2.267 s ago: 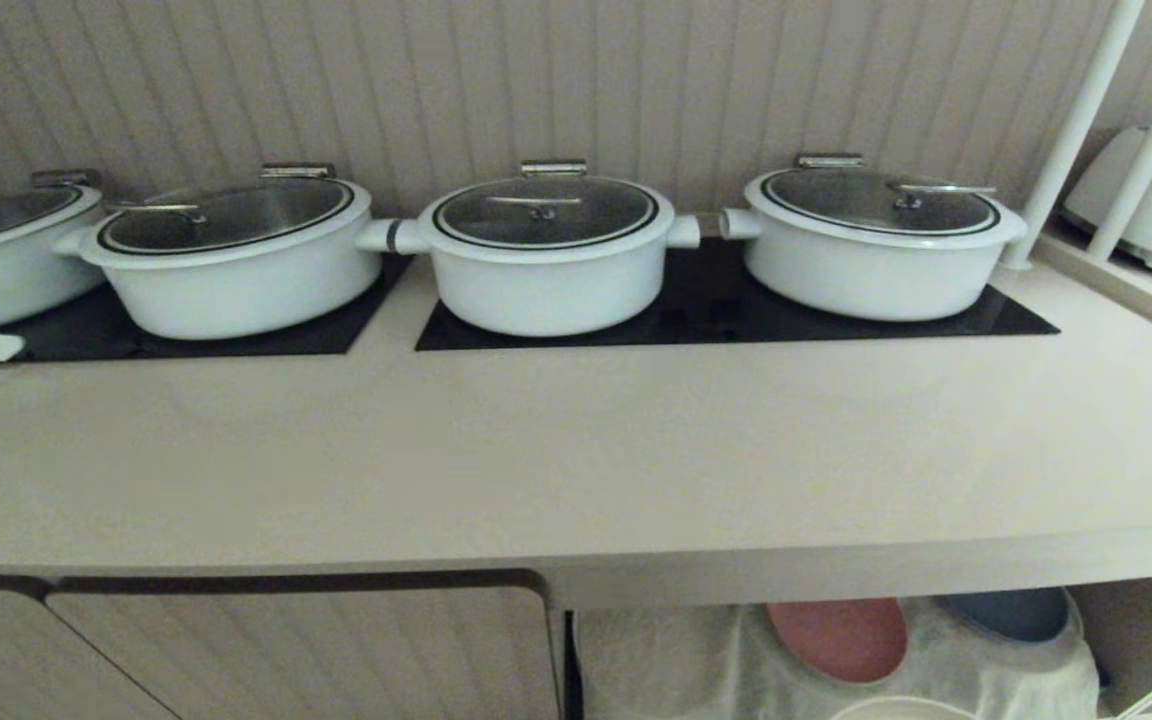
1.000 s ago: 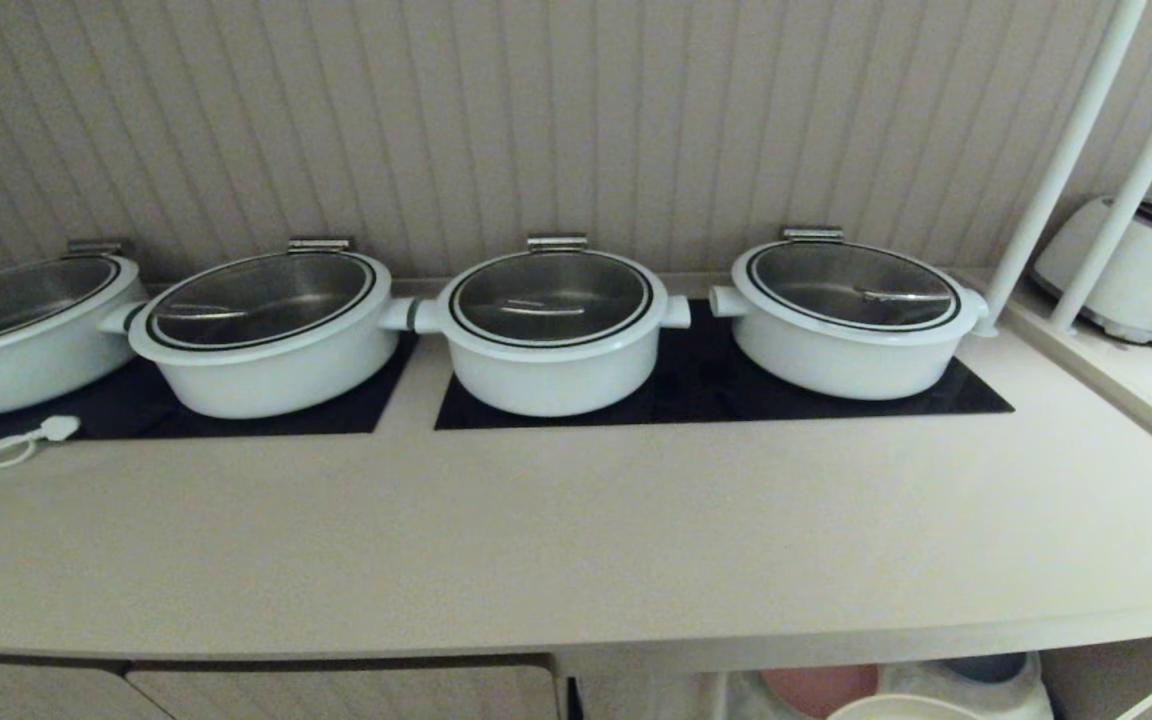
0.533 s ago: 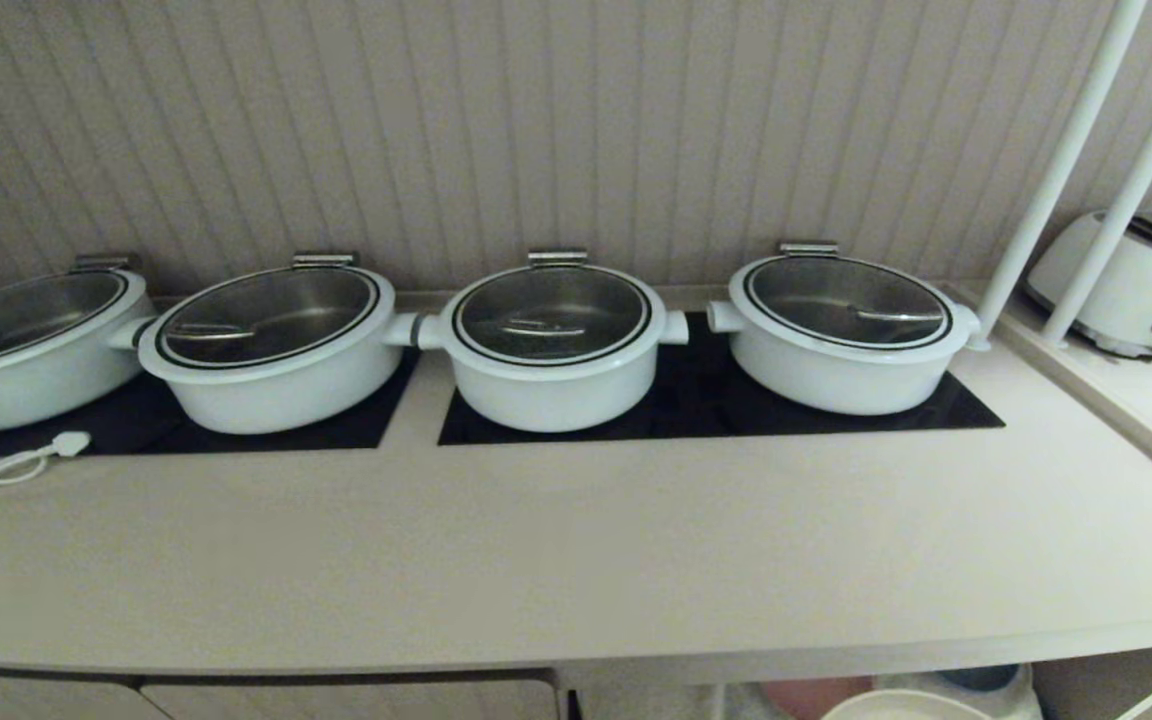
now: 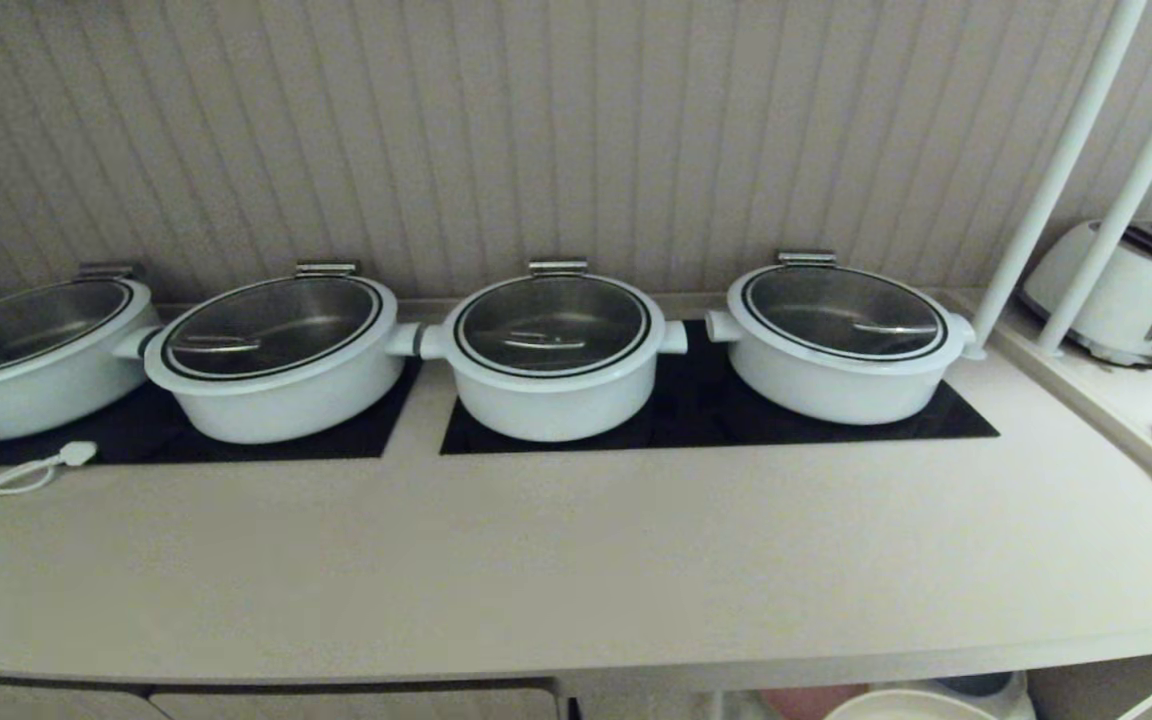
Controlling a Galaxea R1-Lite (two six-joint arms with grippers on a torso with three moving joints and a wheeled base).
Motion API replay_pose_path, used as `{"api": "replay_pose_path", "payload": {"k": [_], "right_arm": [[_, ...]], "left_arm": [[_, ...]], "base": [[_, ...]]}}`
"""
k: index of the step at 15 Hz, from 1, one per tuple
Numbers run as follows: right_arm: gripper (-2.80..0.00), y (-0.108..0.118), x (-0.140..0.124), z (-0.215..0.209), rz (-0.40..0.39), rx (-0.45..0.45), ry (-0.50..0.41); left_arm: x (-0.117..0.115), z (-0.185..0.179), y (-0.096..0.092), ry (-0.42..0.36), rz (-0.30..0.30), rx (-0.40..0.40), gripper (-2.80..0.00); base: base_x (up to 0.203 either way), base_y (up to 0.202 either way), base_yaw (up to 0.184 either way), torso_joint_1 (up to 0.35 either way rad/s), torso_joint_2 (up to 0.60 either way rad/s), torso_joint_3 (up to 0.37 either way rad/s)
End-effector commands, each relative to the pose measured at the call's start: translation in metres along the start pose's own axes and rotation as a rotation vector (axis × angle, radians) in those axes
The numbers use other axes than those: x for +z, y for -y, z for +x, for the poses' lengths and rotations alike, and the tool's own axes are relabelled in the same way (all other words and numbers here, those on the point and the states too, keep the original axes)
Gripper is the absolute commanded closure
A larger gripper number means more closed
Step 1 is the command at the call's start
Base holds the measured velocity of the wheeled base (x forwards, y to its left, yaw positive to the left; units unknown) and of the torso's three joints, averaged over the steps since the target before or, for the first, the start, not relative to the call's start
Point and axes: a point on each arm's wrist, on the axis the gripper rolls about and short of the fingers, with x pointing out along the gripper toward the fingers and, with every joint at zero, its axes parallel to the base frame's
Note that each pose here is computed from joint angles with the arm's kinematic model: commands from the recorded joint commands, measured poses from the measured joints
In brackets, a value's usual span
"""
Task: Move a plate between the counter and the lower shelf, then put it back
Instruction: Put the plate
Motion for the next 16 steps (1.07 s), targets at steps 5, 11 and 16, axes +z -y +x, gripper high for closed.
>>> {"api": "replay_pose_path", "payload": {"k": [5, 11, 16], "right_arm": [[0.0, -0.0002, 0.0005, -0.0007, 0.003, 0.003, 0.006], [0.0, 0.0004, 0.0001, -0.0025, 0.006, 0.005, 0.017], [0.0, 0.002, -0.0022, -0.0029, 0.009, 0.009, 0.02]], "left_arm": [[0.0, 0.0, 0.0, 0.001, -0.001, 0.0, 0.0], [0.0, 0.0, 0.0, 0.001, -0.001, 0.0, 0.0], [0.0, 0.0, 0.0, 0.001, -0.001, 0.0, 0.0]], "base": [[0.0, 0.0, 0.0, 0.076, -0.15, -0.071], [0.0, 0.0, 0.0, 0.0, 0.0, 0.0], [0.0, 0.0, 0.0, 0.0, 0.0, 0.0]]}}
